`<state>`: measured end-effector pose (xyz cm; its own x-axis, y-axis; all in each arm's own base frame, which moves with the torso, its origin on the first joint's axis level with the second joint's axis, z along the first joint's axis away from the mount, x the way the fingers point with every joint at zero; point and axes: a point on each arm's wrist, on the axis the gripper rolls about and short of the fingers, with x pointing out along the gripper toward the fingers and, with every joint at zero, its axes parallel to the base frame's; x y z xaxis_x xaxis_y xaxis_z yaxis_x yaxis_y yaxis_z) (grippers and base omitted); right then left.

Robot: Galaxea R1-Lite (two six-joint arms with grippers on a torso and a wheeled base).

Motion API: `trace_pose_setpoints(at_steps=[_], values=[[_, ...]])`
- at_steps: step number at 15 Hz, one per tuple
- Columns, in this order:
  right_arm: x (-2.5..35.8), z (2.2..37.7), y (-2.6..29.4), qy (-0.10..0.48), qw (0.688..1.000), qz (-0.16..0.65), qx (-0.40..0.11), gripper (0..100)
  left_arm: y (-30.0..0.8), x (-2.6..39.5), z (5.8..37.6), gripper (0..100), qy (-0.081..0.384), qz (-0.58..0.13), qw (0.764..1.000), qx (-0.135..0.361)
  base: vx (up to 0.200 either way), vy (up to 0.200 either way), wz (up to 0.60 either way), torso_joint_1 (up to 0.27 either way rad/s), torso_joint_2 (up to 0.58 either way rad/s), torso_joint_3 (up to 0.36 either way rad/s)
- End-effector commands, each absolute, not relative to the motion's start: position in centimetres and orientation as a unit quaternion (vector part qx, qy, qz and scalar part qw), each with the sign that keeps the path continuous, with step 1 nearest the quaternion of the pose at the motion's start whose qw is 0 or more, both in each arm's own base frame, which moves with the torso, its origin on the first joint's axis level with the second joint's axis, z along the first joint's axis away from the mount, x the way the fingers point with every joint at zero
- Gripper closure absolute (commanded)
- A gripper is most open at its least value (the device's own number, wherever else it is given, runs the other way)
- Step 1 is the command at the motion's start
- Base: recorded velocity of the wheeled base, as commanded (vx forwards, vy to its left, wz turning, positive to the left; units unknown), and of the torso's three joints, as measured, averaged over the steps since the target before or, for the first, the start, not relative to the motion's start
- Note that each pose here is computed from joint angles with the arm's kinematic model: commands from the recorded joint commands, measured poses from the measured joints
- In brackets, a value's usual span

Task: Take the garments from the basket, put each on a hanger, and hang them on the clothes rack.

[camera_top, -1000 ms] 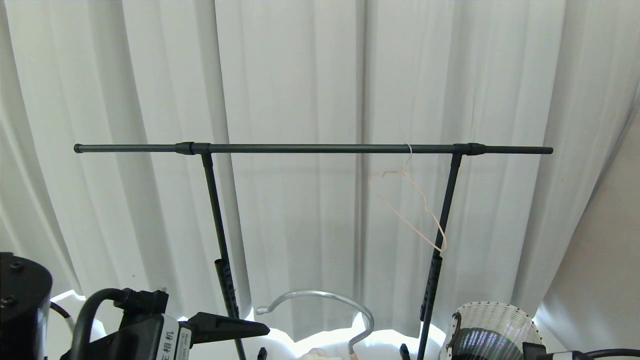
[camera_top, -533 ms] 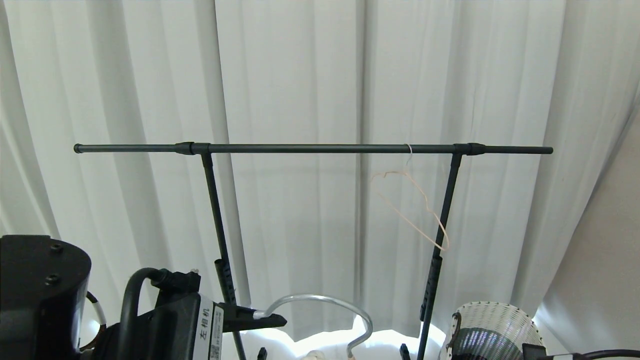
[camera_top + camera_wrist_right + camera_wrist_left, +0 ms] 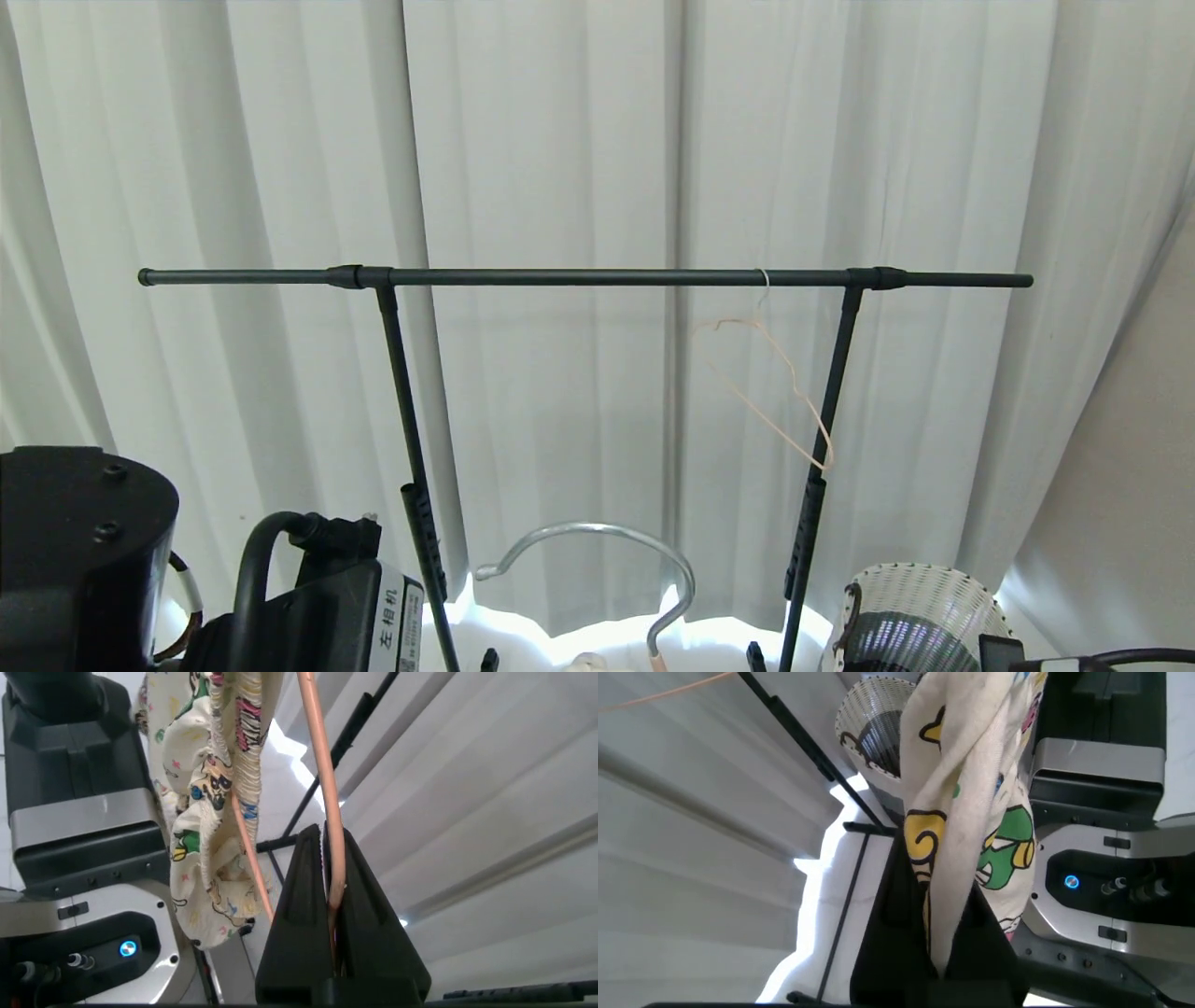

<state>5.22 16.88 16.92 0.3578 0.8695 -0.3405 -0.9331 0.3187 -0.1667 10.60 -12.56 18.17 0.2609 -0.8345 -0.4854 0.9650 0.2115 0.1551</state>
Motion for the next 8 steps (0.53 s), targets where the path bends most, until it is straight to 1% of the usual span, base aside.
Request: trace_pose_setpoints(at_steps=[1,3,5,6,7,8], values=[[5.2,16.8,16.9,0.093,0.804,0.560,-0.177,0,-12.6,10.6,18.2,100,0.150,-0.589,0.764,0.217,0.000,0.000,0.00,0.000,0.00,0.000],[5.2,16.7,16.9,0.090,0.803,0.560,-0.186,0,-12.5,10.6,18.2,100,0.150,-0.588,0.764,0.217,0.000,0.000,0.00,0.000,0.00,0.000],[5.2,16.3,16.5,0.094,0.812,0.542,-0.195,0,-12.1,10.3,17.6,100,0.158,-0.581,0.768,0.221,0.000,0.000,0.00,0.000,0.00,0.000],[5.3,16.2,16.3,0.093,0.821,0.528,-0.196,0,-11.7,10.2,17.4,100,0.161,-0.570,0.774,0.224,0.000,0.000,0.00,0.000,0.00,0.000],[5.6,16.4,15.9,0.090,0.839,0.499,-0.195,0,-10.9,10.0,16.8,100,0.171,-0.540,0.790,0.233,0.000,0.000,0.00,0.000,0.00,0.000],[5.9,16.4,15.4,0.091,0.850,0.480,-0.195,0,-10.2,9.7,16.4,100,0.178,-0.517,0.802,0.240,0.000,0.000,0.00,0.000,0.00,0.000]])
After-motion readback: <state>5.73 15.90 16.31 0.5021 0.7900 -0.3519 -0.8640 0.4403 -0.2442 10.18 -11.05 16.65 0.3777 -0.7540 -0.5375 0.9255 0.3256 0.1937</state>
